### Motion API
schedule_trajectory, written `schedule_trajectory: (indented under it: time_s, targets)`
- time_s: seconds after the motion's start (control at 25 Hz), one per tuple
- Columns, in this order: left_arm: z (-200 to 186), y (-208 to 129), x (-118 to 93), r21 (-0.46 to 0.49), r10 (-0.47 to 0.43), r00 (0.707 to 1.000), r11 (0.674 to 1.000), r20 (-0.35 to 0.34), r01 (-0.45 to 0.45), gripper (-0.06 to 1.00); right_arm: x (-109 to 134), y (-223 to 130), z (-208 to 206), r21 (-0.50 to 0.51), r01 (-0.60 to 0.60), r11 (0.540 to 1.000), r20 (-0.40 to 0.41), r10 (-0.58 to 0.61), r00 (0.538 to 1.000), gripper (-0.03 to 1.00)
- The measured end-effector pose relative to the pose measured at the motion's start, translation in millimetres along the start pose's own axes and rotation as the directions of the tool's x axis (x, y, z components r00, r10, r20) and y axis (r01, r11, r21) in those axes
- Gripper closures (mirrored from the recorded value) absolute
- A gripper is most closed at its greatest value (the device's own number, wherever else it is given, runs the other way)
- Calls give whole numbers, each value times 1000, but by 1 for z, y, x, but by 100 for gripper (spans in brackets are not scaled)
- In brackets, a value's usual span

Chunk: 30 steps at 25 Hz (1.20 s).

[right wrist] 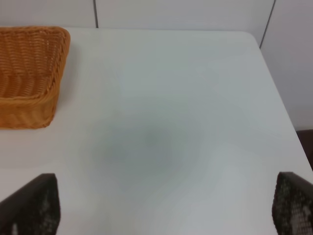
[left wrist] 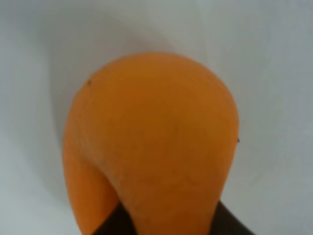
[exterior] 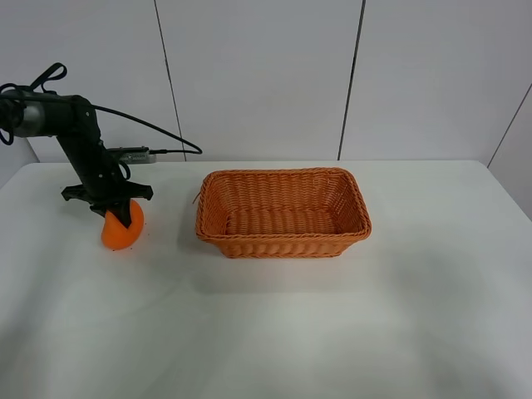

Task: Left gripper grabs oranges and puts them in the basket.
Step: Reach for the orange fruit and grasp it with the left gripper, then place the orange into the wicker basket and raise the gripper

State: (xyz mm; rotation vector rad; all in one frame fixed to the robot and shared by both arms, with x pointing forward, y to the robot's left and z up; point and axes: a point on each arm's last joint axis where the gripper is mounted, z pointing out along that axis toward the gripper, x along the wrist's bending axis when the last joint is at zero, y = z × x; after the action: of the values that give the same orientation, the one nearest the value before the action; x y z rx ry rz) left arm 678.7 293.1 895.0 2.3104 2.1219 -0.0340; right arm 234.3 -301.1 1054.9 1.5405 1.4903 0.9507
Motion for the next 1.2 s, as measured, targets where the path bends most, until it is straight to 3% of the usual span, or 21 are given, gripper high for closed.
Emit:
schedule_trajectory:
  time_s: [0.24, 0.44, 0.68, 0.84, 1.0, 1.2]
  targets:
    - [-13, 0, 4, 31, -36, 999, 999, -42, 37, 72, 0, 0, 0, 0, 0, 1000, 0, 0, 1000, 27]
    - [-56, 1, 3, -5, -73, 996, 997, -44, 73, 72, 0, 0, 0, 0, 0, 1000, 0, 0, 1000, 27]
    - [-134, 1, 2, -179, -87, 995, 981, -40, 79, 72, 0, 0, 0, 0, 0, 1000, 0, 0, 1000, 27]
    - [-163, -2, -2, -256, -99, 995, 963, -25, 90, 72, 0, 0, 0, 0, 0, 1000, 0, 0, 1000, 27]
    - [-166, -1, -23, -265, -59, 998, 963, -21, 51, 72, 0, 0, 0, 0, 0, 1000, 0, 0, 1000, 27]
    - [-165, -3, -79, -262, 66, 998, 963, -17, -68, 72, 0, 0, 0, 0, 0, 1000, 0, 0, 1000, 27]
